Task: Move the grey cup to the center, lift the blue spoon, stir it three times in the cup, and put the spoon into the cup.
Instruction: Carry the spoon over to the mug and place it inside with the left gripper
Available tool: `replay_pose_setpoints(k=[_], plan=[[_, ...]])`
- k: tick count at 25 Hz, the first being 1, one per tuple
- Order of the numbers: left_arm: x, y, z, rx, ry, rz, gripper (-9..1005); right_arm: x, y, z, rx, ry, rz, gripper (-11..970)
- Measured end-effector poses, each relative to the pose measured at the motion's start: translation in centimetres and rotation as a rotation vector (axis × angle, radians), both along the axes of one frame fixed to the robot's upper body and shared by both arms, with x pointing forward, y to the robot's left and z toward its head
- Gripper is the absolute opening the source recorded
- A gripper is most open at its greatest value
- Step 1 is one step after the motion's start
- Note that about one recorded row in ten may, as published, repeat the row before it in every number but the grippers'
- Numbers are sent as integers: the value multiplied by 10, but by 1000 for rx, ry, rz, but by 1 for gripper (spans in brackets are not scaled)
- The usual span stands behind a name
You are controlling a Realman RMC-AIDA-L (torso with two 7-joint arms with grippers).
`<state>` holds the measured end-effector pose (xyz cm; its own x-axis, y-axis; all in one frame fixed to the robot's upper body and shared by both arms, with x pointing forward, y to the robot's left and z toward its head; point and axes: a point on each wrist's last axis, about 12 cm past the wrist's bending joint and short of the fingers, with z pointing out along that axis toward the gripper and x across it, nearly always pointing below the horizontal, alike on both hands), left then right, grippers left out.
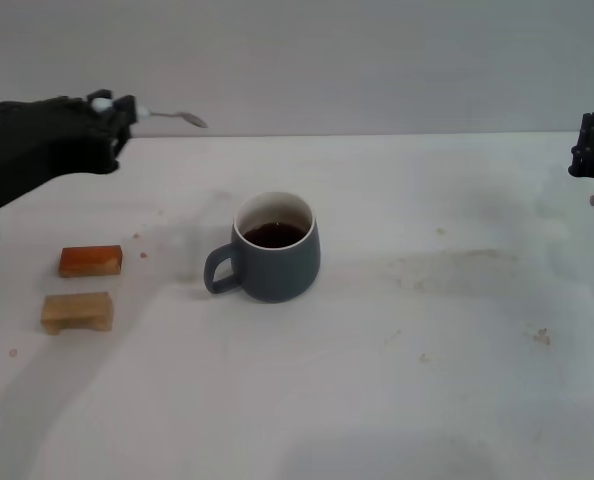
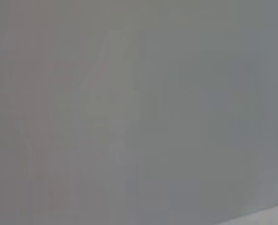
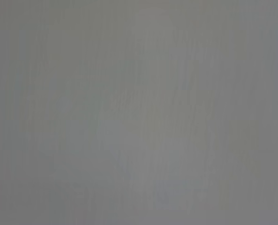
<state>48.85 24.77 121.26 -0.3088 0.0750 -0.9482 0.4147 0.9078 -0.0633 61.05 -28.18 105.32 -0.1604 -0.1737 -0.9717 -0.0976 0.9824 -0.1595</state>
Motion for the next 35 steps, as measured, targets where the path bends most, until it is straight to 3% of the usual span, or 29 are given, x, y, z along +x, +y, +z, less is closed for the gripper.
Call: replay_pose_setpoints(k=[12,28,35], plan=[[19,-12,13,28,91,-182,180,-3,-3,-4,0,10,-11,37],[55,-26,-10,94,204,-323,180,-25,-17,-10,18,-4,-46,38],[65,-24,-16,118,218,-341,180,-49,-35,-6,28,-56,-94,37]])
